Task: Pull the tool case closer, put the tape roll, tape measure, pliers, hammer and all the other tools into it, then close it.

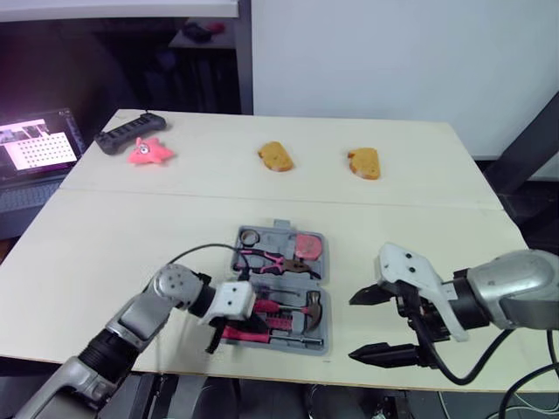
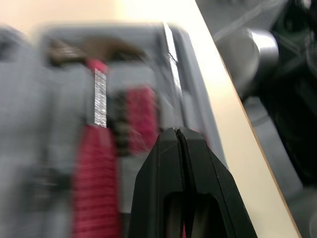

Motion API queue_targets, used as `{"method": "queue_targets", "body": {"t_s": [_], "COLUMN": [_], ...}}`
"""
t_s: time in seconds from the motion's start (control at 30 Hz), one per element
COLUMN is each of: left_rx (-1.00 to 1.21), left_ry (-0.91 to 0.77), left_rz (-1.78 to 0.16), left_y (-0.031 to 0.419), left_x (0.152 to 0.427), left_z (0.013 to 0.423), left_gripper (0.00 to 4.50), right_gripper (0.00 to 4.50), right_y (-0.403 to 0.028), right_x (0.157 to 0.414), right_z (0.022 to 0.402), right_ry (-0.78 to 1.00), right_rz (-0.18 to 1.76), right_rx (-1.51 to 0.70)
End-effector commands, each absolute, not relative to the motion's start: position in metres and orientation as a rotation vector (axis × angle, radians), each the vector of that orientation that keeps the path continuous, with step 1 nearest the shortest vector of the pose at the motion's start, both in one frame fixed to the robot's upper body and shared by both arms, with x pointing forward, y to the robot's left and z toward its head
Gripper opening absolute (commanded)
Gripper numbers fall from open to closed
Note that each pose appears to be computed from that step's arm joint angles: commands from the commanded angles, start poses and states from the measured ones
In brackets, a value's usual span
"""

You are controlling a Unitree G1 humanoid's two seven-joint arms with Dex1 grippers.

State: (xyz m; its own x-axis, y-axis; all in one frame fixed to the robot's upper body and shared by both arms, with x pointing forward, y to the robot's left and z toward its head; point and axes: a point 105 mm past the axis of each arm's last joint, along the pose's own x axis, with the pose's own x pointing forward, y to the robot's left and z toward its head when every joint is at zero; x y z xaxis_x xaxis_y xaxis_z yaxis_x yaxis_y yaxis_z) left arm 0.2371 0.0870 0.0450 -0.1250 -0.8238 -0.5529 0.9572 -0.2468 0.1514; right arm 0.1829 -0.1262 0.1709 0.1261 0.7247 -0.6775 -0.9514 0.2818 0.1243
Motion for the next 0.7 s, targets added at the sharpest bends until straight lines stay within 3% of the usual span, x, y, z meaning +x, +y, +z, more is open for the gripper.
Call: {"method": "queue_targets", "body": {"t_s": [0.03, 0.33, 0.5, 0.7], "left_rx": [0.708, 0.642, 0.394, 0.365], "left_ry": [0.358, 0.338, 0.294, 0.256], "left_rz": [-1.765, -1.716, -1.642, -1.327], "left_y": [0.092, 0.096, 0.108, 0.161], "left_x": [0.223, 0.237, 0.25, 0.292], "left_z": [0.016, 0.027, 0.086, 0.12], "left_gripper": [0.05, 0.05, 0.05, 0.05], "right_gripper": [4.5, 4.5, 4.5, 4.5], "right_y": [-0.125, -0.122, -0.124, -0.137], "right_x": [0.184, 0.186, 0.186, 0.193], "right_z": [0.176, 0.174, 0.174, 0.166], "right_ry": [0.688, 0.655, 0.636, 0.622], "right_rz": [1.262, 1.271, 1.279, 1.234], "right_rx": [-0.4, -0.384, -0.365, -0.375]}}
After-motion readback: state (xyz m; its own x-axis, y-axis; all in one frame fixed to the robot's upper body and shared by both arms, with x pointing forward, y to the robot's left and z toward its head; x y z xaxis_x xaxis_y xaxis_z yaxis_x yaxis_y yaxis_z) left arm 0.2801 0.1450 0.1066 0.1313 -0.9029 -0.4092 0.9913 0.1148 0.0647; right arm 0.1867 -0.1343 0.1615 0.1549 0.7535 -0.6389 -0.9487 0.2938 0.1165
